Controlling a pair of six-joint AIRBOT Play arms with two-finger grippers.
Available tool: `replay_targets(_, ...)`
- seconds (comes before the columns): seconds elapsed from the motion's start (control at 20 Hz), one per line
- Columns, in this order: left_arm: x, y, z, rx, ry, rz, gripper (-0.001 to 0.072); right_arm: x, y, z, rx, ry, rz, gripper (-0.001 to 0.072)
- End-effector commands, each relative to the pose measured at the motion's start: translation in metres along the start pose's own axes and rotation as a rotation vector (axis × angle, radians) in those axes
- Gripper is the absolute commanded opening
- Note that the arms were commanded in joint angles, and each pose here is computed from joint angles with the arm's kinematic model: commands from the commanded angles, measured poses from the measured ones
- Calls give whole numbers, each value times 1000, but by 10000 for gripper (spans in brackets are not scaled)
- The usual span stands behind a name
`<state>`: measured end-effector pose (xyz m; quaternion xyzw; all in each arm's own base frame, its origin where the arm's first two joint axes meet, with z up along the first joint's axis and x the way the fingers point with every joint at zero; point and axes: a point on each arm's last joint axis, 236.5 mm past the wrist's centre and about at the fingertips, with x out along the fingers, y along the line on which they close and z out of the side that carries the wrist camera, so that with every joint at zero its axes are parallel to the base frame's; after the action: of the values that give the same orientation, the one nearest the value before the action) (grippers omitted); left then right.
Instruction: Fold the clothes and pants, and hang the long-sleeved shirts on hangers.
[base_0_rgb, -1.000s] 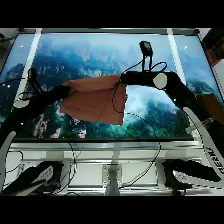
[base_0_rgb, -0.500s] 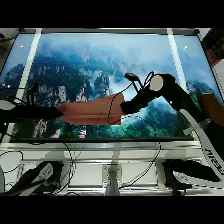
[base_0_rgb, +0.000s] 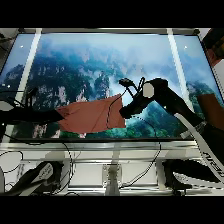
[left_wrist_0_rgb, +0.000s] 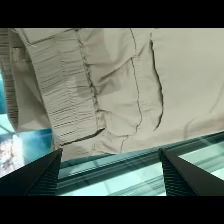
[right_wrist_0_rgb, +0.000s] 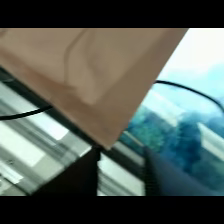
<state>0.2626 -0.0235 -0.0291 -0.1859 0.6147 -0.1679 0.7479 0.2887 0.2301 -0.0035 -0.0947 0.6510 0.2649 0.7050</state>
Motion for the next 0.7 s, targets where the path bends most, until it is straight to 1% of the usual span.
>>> replay_targets(0.0,-1,2,1,-5,-7,8,703,-7,-49,22,-58,-87,-149,8)
replay_targets(0.1,-1,2,1,-5,-7,8,702,-23,-87,33,34,-147,-157,6)
replay_targets(0.15,0,2,1,-6,-6,8,702,-31,-103,35,71,-170,-130,6)
replay_targets(0.2,0,2,2,-6,-7,8,702,-37,-113,37,122,-203,-55,5)
replay_targets(0.35,0,2,2,-6,-7,8,702,-49,-105,47,230,-351,294,6)
replay_targets(0.4,0,2,2,-6,-7,8,702,-44,-104,46,268,-367,348,20)
replay_targets(0.45,0,2,2,-6,-9,9,702,-33,-107,42,304,-369,353,244)
replay_targets(0.5,0,3,4,-5,-18,14,702,-21,-108,39,327,-365,341,492)
replay_targets(0.55,-1,5,7,-5,-29,21,702,-9,-110,39,351,-368,325,525)
replay_targets(0.65,-1,7,11,-5,-47,31,702,12,-112,41,409,-352,318,523)
